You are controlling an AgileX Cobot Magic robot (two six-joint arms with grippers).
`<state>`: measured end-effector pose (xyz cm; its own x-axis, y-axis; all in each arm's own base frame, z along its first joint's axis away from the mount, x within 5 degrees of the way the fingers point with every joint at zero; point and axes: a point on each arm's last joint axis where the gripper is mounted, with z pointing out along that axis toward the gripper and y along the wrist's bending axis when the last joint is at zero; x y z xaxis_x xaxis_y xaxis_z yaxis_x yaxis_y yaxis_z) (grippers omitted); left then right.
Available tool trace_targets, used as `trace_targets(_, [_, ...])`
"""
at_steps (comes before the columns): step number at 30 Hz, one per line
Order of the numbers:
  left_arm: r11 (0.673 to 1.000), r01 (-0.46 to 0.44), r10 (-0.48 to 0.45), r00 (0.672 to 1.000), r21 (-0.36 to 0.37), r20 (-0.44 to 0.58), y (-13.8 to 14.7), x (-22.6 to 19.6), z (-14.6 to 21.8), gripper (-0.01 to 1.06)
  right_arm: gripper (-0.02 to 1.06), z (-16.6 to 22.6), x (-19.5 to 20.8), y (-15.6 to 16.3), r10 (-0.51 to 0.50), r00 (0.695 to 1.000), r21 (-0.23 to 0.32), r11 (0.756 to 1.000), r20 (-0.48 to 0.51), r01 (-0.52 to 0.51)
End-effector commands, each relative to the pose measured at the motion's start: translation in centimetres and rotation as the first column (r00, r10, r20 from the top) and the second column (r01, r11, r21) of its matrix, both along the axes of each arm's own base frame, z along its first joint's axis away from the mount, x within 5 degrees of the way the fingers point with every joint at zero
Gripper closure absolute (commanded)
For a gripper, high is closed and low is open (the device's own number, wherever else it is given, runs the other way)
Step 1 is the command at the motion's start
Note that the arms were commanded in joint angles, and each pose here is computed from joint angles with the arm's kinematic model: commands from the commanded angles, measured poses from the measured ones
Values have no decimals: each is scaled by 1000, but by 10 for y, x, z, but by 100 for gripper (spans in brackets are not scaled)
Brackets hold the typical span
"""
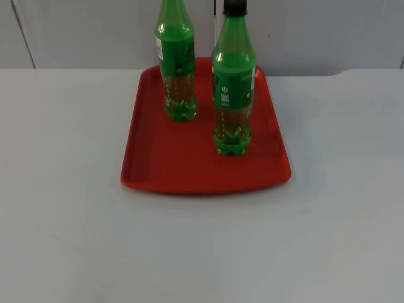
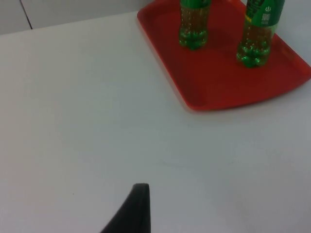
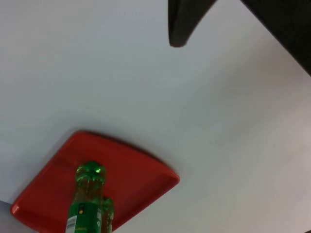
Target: Place the bottle upright on the tray.
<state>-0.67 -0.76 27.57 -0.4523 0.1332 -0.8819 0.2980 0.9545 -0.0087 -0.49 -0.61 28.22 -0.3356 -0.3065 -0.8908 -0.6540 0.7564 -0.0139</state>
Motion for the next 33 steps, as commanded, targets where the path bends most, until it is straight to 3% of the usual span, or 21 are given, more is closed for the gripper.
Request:
trace_targets(1, [1000, 6, -6, 1000, -4, 0, 0, 0, -1, 0, -1, -2, 1, 0, 4, 1000, -20, 1000, 10, -4])
trace_targets(25, [1000, 6, -6, 1000, -4, 0, 0, 0, -1, 0, -1, -2, 0, 0, -3, 1000, -17, 1000, 8, 4])
trace_targets(29, [1000, 6, -6, 1000, -4, 0, 0, 0, -1, 0, -1, -2, 0, 0, -40, 999, -16, 999, 7, 40])
trace_targets(33, [1000, 6, -6, 1000, -4, 0, 0, 0, -1, 0, -1, -2, -1, 1, -142, 990, -16, 990, 7, 142])
